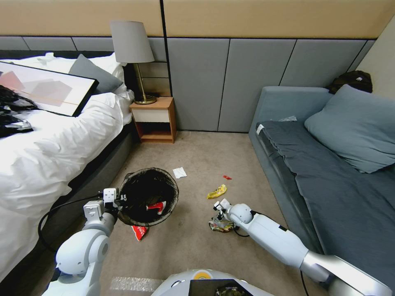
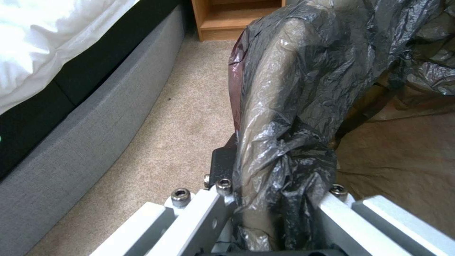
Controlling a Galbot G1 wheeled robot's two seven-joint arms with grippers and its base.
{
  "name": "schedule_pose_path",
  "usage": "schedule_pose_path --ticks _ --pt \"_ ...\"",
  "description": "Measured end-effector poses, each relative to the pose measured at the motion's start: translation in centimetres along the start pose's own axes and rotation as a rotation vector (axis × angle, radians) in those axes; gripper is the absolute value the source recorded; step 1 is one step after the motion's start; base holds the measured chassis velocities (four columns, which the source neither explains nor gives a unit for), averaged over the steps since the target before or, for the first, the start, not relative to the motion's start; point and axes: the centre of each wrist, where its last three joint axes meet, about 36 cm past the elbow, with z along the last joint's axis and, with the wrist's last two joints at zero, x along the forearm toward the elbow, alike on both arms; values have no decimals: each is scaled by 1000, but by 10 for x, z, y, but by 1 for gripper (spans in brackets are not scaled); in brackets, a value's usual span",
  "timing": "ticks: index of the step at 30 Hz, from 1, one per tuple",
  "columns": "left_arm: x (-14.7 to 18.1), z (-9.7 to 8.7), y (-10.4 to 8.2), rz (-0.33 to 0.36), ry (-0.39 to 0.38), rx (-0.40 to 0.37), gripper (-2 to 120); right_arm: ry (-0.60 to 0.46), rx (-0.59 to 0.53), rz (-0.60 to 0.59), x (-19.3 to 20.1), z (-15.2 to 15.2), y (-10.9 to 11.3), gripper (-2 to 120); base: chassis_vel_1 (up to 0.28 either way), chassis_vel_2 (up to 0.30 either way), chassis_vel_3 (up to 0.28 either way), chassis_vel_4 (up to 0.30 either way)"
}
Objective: Pick up the trash bin, then pick up the garbage from the floor and place it into the trash bin.
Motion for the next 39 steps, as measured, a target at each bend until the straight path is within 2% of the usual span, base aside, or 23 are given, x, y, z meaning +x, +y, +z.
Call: schedule_pose_path --ticks 18,23,26,34,39 --pt "-4 3 0 0 8 7 0 92 -21 -9 -13 57 33 100 0 0 0 0" --pt "-5 3 0 -1 10 5 0 102 -32 -1 -16 61 35 100 0 0 0 0" --pt "-6 3 2 -1 8 0 0 105 -45 -2 -17 64 35 93 0 0 0 0" --pt "-8 5 3 -4 14 0 0 108 -43 4 -12 69 29 86 0 0 0 0" --pt "-9 6 2 -2 15 0 0 110 -46 23 -9 70 21 74 0 0 0 0"
